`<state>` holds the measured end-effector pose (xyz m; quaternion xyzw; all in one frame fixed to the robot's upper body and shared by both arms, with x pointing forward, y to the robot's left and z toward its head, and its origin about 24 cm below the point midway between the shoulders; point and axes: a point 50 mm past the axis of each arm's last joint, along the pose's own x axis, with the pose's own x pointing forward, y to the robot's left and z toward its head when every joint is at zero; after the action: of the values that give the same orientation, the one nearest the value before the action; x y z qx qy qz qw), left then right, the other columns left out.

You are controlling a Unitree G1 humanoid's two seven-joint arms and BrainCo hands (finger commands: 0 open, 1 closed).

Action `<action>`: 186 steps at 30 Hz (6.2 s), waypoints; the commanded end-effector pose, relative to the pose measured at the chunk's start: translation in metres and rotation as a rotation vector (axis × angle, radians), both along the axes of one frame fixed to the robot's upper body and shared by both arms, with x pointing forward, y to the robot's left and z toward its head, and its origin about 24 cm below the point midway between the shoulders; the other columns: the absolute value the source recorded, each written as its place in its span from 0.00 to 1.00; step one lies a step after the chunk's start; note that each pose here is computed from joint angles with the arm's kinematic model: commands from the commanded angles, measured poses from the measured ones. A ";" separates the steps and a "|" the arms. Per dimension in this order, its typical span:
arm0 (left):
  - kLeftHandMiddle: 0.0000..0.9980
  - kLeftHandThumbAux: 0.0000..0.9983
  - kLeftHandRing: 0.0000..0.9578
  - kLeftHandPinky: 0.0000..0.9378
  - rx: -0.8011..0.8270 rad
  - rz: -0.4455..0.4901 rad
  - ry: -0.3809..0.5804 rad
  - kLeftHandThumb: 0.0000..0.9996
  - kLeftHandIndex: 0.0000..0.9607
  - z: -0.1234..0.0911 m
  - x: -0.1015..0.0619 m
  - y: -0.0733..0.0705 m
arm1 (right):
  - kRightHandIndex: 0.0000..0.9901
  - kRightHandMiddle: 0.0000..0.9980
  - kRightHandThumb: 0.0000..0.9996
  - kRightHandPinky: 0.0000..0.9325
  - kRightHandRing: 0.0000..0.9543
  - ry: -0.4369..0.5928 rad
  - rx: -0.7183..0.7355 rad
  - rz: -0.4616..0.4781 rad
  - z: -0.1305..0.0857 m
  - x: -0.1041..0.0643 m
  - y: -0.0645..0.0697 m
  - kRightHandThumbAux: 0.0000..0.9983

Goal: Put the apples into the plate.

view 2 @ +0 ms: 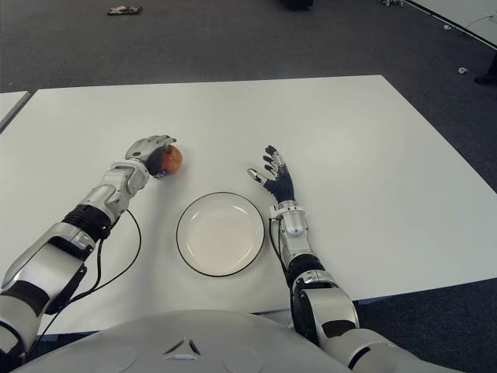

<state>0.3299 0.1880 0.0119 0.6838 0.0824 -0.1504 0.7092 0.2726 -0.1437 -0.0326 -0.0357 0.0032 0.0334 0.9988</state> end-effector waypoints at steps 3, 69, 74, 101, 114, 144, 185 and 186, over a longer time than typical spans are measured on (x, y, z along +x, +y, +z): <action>0.00 0.36 0.00 0.00 -0.015 -0.007 0.078 0.00 0.00 -0.020 -0.013 -0.004 | 0.02 0.11 0.20 0.16 0.13 0.129 0.006 -0.020 -0.023 -0.018 -0.004 0.71; 0.82 0.65 0.84 0.89 -0.222 -0.143 -0.107 0.28 0.75 -0.035 -0.028 -0.012 | 0.10 0.27 0.23 0.41 0.34 0.113 0.043 -0.051 -0.020 -0.019 -0.007 0.70; 0.83 0.71 0.86 0.90 -0.219 -0.110 -0.088 0.37 0.78 -0.041 -0.029 -0.010 | 0.12 0.29 0.24 0.42 0.36 0.116 0.049 -0.060 -0.020 -0.019 -0.007 0.70; 0.86 0.76 0.90 0.93 -0.281 -0.068 -0.179 0.51 0.70 -0.046 -0.035 -0.005 | 0.14 0.30 0.26 0.43 0.38 0.118 0.062 -0.065 -0.019 -0.021 -0.008 0.69; 0.86 0.77 0.90 0.92 -0.307 -0.057 -0.197 0.48 0.77 -0.044 -0.034 -0.004 | 0.14 0.31 0.24 0.44 0.38 0.117 0.064 -0.060 -0.018 -0.020 -0.007 0.69; 0.86 0.75 0.91 0.95 -0.241 -0.117 -0.176 0.51 0.62 -0.055 -0.048 -0.002 | 0.15 0.31 0.23 0.43 0.37 0.108 0.074 -0.054 -0.017 -0.020 -0.004 0.68; 0.90 0.74 0.94 0.96 -1.095 0.234 -0.458 0.50 0.84 0.057 0.006 0.037 | 0.15 0.31 0.23 0.43 0.38 0.116 0.077 -0.042 -0.018 -0.020 -0.001 0.68; 0.90 0.74 0.94 0.96 -1.100 0.235 -0.457 0.50 0.84 0.057 0.006 0.037 | 0.15 0.31 0.23 0.43 0.37 0.116 0.077 -0.042 -0.018 -0.020 -0.001 0.68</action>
<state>0.3351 0.2248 0.0660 0.2406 -0.0866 0.0571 0.9651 0.2671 -0.1446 -0.0305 -0.0029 0.0060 0.0194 0.9998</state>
